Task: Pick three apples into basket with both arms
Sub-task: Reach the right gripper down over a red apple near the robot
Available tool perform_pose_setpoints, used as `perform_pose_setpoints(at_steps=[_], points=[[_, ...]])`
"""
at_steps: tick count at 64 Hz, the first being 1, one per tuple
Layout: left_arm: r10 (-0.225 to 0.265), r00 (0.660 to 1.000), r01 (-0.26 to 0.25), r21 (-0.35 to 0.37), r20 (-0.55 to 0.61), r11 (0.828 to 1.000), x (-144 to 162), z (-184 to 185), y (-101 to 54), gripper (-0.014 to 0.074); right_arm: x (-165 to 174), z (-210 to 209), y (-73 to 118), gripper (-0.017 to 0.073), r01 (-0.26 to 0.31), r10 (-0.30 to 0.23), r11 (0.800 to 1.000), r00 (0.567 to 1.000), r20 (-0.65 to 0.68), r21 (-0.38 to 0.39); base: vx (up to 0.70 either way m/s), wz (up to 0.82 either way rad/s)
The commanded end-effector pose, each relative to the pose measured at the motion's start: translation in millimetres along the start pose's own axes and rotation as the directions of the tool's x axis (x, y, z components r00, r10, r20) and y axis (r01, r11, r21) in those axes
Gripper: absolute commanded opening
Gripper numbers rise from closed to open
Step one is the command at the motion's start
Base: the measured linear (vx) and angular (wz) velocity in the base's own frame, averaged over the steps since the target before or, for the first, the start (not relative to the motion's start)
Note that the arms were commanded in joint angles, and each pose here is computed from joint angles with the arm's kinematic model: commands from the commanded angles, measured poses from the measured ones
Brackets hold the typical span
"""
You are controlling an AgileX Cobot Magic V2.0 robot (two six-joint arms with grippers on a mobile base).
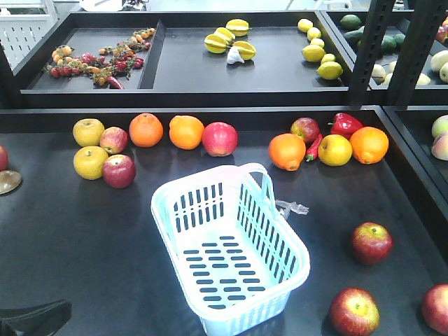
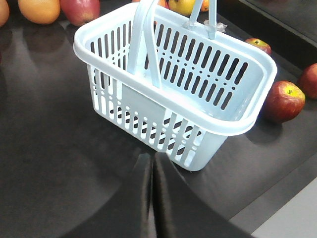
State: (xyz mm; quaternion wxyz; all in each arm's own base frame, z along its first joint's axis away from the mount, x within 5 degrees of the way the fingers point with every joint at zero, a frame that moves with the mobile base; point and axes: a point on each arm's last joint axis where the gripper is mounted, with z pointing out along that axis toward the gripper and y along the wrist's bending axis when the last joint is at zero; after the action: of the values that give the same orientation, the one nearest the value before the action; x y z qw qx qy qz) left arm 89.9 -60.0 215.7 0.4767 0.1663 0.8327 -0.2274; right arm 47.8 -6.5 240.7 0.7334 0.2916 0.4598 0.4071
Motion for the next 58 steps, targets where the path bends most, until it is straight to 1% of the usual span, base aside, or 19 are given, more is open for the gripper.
perform_pose_setpoints(at_steps=[1,4,5,9,12,16,18,22,23,28,29,30,33,36,39,42,47,51,58], points=[[-0.026,0.997,0.028,-0.018,0.074,0.999,-13.1,-2.4,0.3,-0.0008,-16.4,4.4,37.6,-0.0005,0.114,-0.112,0.986,0.993,0.022,-0.118,0.0,0.0],[-0.026,0.997,0.028,-0.018,0.074,0.999,-13.1,-2.4,0.3,-0.0008,-18.8,8.2,48.5,-0.0005,0.207,-0.212,0.974,0.977,-0.039,-0.092,0.0,0.0],[-0.026,0.997,0.028,-0.018,0.074,0.999,-13.1,-2.4,0.3,-0.0008,-20.8,10.4,53.9,-0.0005,0.254,-0.259,0.964,0.963,-0.069,-0.074,0.0,0.0],[-0.026,0.997,0.028,-0.018,0.074,0.999,-13.1,-2.4,0.3,-0.0008,-30.5,16.4,70.6,-0.0005,0.366,-0.365,0.93,0.92,-0.143,-0.02,0.0,0.0],[-0.026,0.997,0.028,-0.018,0.074,0.999,-13.1,-2.4,0.3,-0.0008,-38.3,23.6,80.4,-0.0004,0.462,-0.445,0.886,0.868,-0.218,0.031,0.0,0.0],[-0.026,0.997,0.028,-0.018,0.074,0.999,-13.1,-2.4,0.3,-0.0007,-46.0,32.5,90.2,-0.0002,0.559,-0.508,0.826,0.794,-0.335,0.072,0.0,0.0],[-0.026,0.997,0.028,-0.018,0.074,0.999,-13.1,-2.4,0.3,-0.0007,-47.9,37.0,94.2,-0.0001,0.617,-0.55,0.785,0.737,-0.392,0.059,0.0,0.0],[-0.026,0.997,0.028,-0.018,0.074,0.999,-13.1,-2.4,0.3,-0.0007,-47.0,49.0,102.4,0.0009,0.683,-0.588,0.73,0.626,-0.512,-0.002,0.0,0.0],[-0.026,0.997,0.028,-0.018,0.074,0.999,-13.1,-2.4,0.3,-0.0007,-44.7,53.1,104.0,0.0015,0.7,-0.596,0.714,0.582,-0.553,-0.034,0.0,0.0],[-0.026,0.997,0.028,-0.018,0.075,0.999,-13.1,-2.4,0.3,-0.0008,-32.0,67.0,107.9,0.0066,0.724,-0.619,0.668,0.411,-0.67,-0.173,0.0,0.0],[-0.026,0.997,0.028,-0.018,0.075,0.999,-13.1,-2.4,0.3,-0.0008,-30.6,68.1,109.3,0.0074,0.717,-0.618,0.671,0.4,-0.676,-0.189,0.0,0.0],[-0.026,0.997,0.028,-0.018,0.075,0.999,-13.1,-2.4,0.3,-0.0008,-26.9,71.6,109.2,0.0095,0.72,-0.627,0.657,0.356,-0.692,-0.224,0.0,0.0],[-0.026,0.997,0.028,-0.018,0.075,0.999,-13.1,-2.4,0.3,-0.0008,-16.8,79.1,107.4,0.0162,0.714,-0.636,0.637,0.273,-0.722,-0.291,0.0,0.0],[-0.026,0.997,0.028,-0.018,0.075,0.999,-13.1,-2.4,0.3,-0.0008,-7.3,87.5,103.1,0.0251,0.716,-0.643,0.615,0.213,-0.736,-0.33,0.0,0.0],[-0.026,0.997,0.028,-0.018,0.075,0.999,-13.1,-2.4,0.3,-0.0008,-1.4,94.5,98.6,0.0359,0.727,-0.641,0.597,0.177,-0.747,-0.34,0.0,0.0],[-0.026,0.997,0.028,-0.018,0.075,0.999,-13.1,-2.4,0.3,-0.0008,1.7,100.7,96.5,0.0472,0.736,-0.648,0.585,0.172,-0.742,-0.34,0.0,0.0],[-0.026,0.997,0.028,-0.018,0.074,0.999,-13.1,-2.4,0.3,-0.0008,6.5,110.3,89.3,0.0645,0.774,-0.672,0.517,0.103,-0.733,-0.366,0.0,0.0],[-0.026,0.997,0.028,-0.018,0.074,0.999,-13.1,-2.4,0.3,-0.0008,10.6,113.6,85.2,0.0724,0.777,-0.657,0.512,0.078,-0.75,-0.367,0.0,0.0],[-0.027,0.997,0.028,-0.017,0.073,0.999,-13.0,-2.4,0.2,-0.0008,22.5,116.9,71.9,0.0724,0.773,-0.575,0.515,-0.008,-0.818,-0.37,0.0,0.0]])
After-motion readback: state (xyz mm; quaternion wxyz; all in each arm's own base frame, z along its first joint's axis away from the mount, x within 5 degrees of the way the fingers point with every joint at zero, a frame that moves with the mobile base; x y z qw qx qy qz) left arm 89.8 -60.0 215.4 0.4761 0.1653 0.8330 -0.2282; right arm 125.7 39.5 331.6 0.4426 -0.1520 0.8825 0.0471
